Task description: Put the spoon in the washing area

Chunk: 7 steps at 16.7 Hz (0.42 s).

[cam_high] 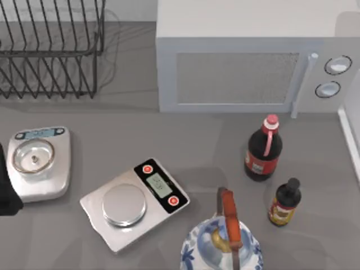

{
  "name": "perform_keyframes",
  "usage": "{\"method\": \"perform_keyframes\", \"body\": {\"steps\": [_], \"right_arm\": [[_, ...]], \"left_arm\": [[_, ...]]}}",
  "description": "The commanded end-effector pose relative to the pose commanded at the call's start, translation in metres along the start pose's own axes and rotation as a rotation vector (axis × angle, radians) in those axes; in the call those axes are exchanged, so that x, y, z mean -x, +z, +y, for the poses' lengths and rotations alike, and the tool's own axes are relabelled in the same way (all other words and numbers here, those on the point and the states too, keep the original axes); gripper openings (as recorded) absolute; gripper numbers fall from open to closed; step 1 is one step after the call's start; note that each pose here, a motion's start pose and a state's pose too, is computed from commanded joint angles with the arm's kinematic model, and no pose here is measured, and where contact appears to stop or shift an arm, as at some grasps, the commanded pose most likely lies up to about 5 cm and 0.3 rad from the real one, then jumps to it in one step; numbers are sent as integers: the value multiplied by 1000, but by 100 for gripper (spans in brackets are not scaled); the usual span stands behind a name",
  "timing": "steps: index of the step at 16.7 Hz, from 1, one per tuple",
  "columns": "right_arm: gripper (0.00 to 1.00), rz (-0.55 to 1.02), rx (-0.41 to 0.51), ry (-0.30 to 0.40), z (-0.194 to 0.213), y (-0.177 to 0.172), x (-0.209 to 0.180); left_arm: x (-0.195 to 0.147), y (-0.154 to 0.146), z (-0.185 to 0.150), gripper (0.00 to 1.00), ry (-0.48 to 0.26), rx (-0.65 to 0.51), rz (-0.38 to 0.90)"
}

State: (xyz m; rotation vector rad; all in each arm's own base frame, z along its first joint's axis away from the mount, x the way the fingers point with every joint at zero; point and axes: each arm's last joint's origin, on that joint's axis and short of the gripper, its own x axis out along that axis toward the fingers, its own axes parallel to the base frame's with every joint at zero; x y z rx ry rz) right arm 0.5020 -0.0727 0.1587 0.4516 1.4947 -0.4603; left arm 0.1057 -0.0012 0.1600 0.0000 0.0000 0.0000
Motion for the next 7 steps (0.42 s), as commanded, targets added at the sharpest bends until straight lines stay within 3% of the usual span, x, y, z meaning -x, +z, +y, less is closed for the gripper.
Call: {"method": "perform_keyframes", "body": {"steps": [2, 7], "right_arm": [[100, 0, 0, 0, 0, 0, 0], [100, 0, 0, 0, 0, 0, 0]], "left_arm": [[0, 0, 0, 100, 0, 0, 0], [0, 0, 0, 100, 0, 0, 0]]}}
